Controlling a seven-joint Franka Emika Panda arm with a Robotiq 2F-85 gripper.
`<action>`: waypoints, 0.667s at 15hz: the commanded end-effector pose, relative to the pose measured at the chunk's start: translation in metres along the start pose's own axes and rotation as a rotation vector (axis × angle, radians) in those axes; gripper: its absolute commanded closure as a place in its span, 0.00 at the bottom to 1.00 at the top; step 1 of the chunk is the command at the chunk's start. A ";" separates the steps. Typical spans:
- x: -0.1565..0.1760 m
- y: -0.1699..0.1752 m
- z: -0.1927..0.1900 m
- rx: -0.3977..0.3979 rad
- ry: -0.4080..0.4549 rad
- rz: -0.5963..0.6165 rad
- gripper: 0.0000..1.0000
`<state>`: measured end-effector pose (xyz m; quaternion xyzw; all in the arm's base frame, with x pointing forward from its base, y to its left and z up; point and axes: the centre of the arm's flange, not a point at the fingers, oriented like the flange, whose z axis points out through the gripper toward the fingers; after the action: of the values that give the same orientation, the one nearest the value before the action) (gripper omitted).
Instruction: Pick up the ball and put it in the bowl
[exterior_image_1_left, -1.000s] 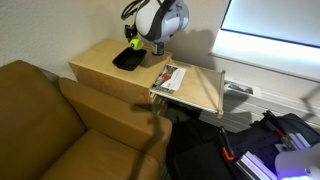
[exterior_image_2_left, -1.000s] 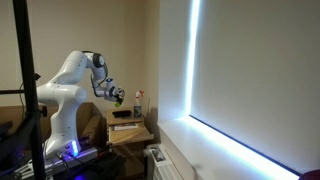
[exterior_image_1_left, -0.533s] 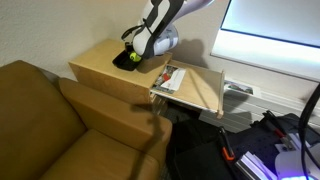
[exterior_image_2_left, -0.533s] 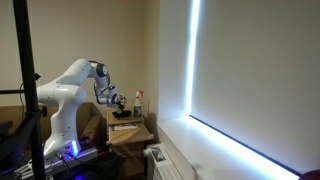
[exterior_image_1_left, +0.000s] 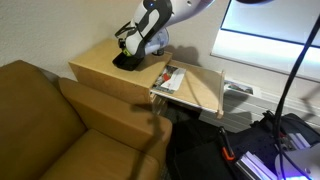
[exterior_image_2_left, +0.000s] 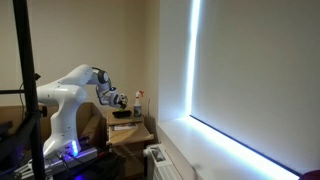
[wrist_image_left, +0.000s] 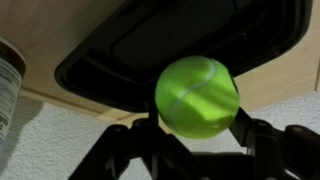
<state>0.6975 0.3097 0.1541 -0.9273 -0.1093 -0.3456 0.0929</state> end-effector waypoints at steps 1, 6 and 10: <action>0.006 0.010 0.021 -0.038 -0.029 -0.004 0.02; 0.018 0.008 -0.004 -0.008 -0.088 0.064 0.00; 0.054 0.000 -0.081 -0.014 -0.211 0.161 0.00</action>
<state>0.7095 0.3133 0.1819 -0.9501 -0.0759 -0.2859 0.0990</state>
